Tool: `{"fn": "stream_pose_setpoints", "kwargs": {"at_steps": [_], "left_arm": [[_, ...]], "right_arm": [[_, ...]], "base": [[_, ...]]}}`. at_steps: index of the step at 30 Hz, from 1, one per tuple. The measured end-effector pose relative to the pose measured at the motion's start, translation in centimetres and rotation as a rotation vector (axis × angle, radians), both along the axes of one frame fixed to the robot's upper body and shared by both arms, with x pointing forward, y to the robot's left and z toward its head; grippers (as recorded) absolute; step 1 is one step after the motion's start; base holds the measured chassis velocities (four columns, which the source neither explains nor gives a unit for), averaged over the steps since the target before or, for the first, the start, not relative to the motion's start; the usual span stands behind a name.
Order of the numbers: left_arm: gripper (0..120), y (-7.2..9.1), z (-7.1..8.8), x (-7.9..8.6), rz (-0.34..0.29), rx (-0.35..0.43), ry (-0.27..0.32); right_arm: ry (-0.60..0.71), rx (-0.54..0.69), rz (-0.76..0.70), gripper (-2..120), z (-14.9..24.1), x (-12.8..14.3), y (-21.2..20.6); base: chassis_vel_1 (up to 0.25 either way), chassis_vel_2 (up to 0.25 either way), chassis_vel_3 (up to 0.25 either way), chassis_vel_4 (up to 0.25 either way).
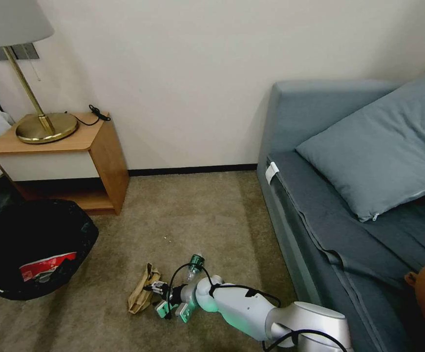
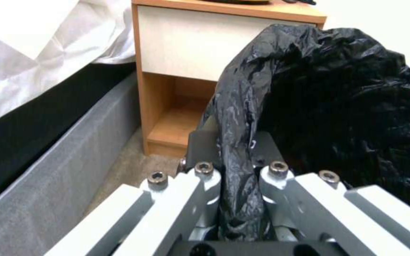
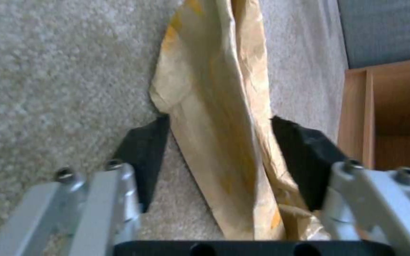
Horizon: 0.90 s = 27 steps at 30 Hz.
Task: Pick up the trash bin, then pick up the garbage on the floor and place it into the trash bin.
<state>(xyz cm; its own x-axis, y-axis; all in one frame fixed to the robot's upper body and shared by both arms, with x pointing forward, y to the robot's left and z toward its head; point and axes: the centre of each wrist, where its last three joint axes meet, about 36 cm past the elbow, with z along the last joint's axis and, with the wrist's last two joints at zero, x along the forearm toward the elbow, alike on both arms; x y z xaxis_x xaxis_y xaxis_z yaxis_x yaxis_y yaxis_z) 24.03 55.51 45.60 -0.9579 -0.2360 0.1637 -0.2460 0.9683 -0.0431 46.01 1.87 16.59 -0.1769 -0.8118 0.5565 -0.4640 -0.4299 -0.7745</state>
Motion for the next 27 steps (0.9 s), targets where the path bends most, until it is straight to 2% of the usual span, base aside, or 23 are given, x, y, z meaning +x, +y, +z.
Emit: {"fn": "stream_pose_setpoints", "kwargs": {"at_steps": [2,3,5,7,9,12,14,17,22,27], "left_arm": [[4,0.0,-0.1,0.0,0.000,-0.002,0.001],[4,0.0,-0.1,0.0,0.000,-0.002,0.001],[4,0.0,-0.1,-0.1,-0.001,-0.002,0.003],[4,0.0,-0.1,-0.1,-0.001,-0.002,0.004],[4,0.0,-0.1,-0.1,-0.002,-0.003,0.004],[4,0.0,-0.2,-0.1,-0.002,-0.003,0.004],[4,-0.1,-0.3,-0.1,-0.003,-0.005,0.004],[4,-0.2,-0.4,0.0,-0.004,-0.007,0.003],[4,-0.1,-0.5,0.2,-0.002,-0.008,-0.001],[4,0.8,-0.8,0.5,0.012,-0.010,0.006]], "right_arm": [[0.002,-0.008,-0.003,47,0.1,0.3,-0.1],[0.002,-0.008,-0.003,47,0.1,0.3,-0.1],[0.004,-0.009,-0.009,38,0.1,0.5,-0.2],[0.006,-0.009,-0.011,34,0.1,0.5,-0.3],[0.010,-0.007,-0.017,23,0.2,0.6,-0.3],[0.014,-0.003,-0.023,18,0.2,0.7,-0.4],[0.020,0.002,-0.028,7,0.2,0.7,-0.4],[0.026,0.019,-0.039,0,0.4,0.8,-0.3],[0.028,0.070,-0.056,0,1.6,1.8,0.2],[0.025,0.137,-0.063,0,3.8,3.7,0.9]], "base": [[0.000,0.000,0.000,0.000],[0.000,0.000,0.000,0.000],[0.000,0.000,0.000,0.000],[0.000,0.000,0.000,0.000],[0.000,0.000,0.000,0.000],[0.000,0.000,0.000,0.000],[0.000,0.000,0.000,0.000],[0.000,0.000,0.000,0.000],[0.000,0.000,0.000,0.000],[0.000,0.000,0.000,0.000]]}}
